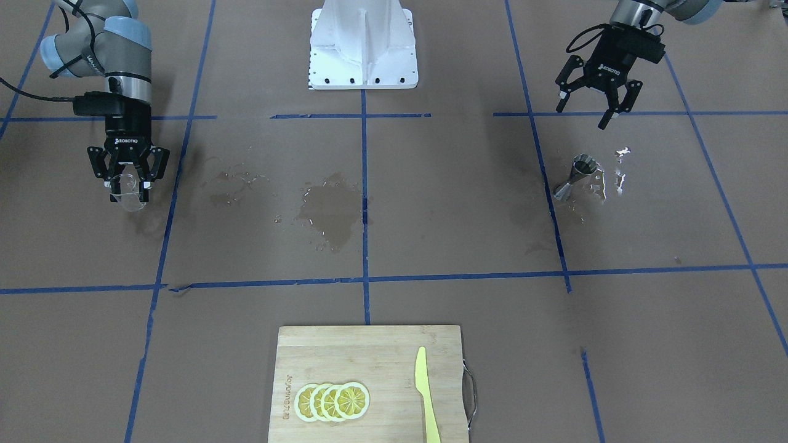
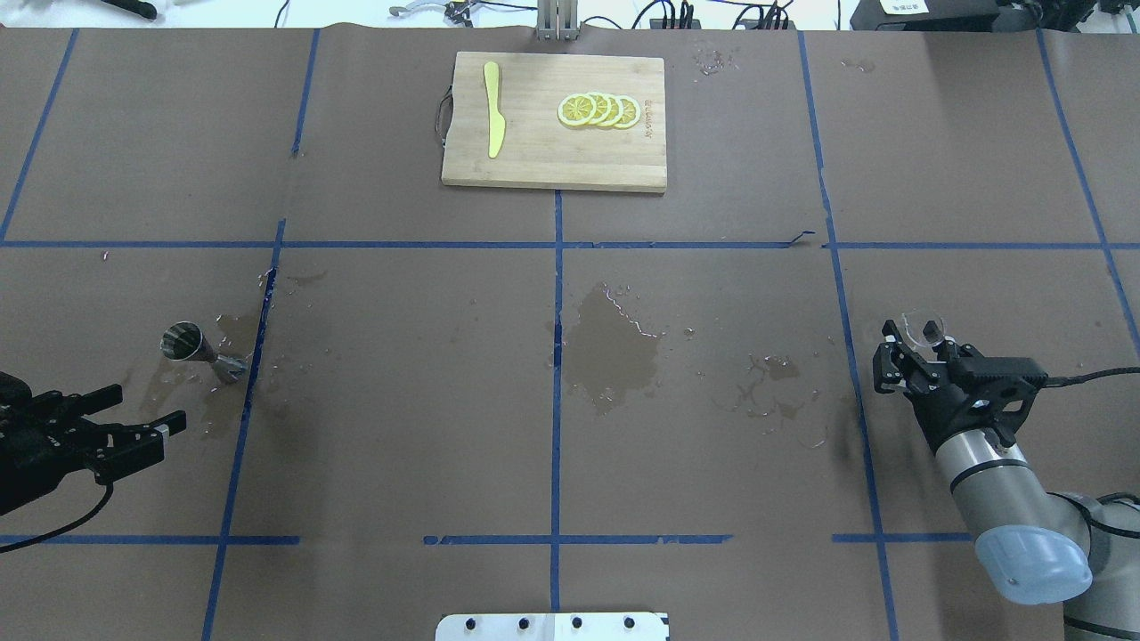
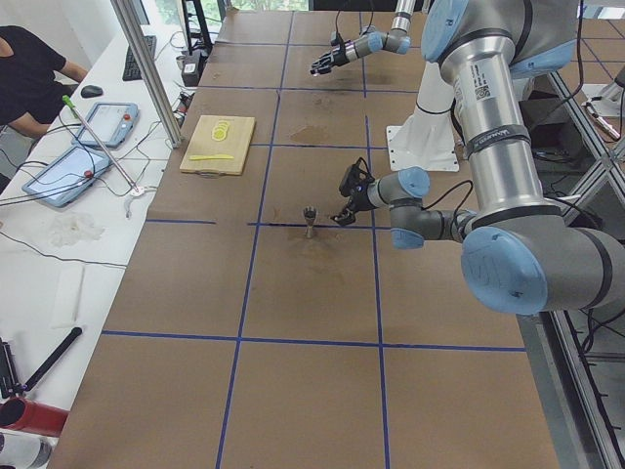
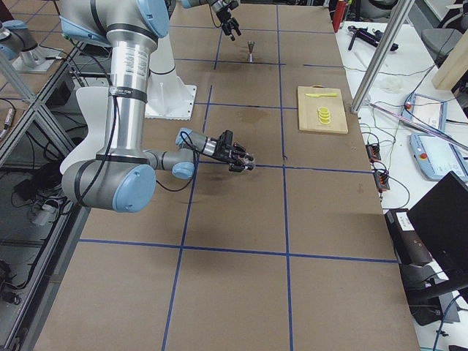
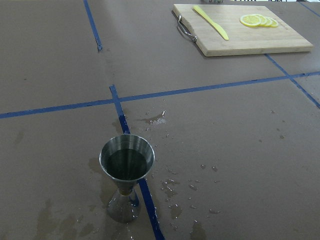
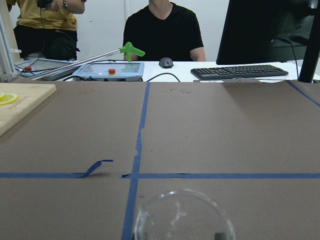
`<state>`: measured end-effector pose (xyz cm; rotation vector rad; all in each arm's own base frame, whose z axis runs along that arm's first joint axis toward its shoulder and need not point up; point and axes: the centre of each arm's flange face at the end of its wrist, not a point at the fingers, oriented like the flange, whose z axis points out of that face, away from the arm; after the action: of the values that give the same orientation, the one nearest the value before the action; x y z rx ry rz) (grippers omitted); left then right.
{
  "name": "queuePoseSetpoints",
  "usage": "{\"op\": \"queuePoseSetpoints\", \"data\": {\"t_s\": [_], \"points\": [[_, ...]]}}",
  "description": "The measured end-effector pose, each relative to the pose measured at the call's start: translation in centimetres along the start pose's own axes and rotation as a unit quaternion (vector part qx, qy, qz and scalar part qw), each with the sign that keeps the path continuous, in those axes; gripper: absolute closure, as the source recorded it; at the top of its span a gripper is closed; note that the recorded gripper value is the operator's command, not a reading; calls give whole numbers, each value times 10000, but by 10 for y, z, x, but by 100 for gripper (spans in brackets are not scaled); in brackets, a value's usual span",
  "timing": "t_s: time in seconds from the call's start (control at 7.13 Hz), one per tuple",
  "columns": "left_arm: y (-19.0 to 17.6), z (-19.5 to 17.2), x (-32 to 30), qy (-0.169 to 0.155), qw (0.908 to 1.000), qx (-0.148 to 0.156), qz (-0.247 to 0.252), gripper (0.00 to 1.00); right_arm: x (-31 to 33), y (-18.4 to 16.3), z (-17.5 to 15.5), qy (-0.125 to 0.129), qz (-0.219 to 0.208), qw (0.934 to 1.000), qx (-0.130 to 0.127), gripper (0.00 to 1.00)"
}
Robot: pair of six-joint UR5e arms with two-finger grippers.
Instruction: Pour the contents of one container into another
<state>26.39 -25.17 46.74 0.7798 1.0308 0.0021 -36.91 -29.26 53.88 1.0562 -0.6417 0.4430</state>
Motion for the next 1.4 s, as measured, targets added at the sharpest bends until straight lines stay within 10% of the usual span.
{"op": "queuePoseSetpoints", "data": {"t_s": [0.28, 0.98, 1.4], "points": [[-6, -2, -3, 33, 10000, -41, 5, 0, -3, 17, -5, -49, -97, 9999, 8, 94], [-7, -2, -4, 37, 10000, -58, 7, 0, -21, 37, -2, -109, -138, 9998, 53, 0], [-8, -4, -3, 88, 9999, -107, -10, 0, -24, 32, -4, -132, -120, 9998, 67, 0]]}}
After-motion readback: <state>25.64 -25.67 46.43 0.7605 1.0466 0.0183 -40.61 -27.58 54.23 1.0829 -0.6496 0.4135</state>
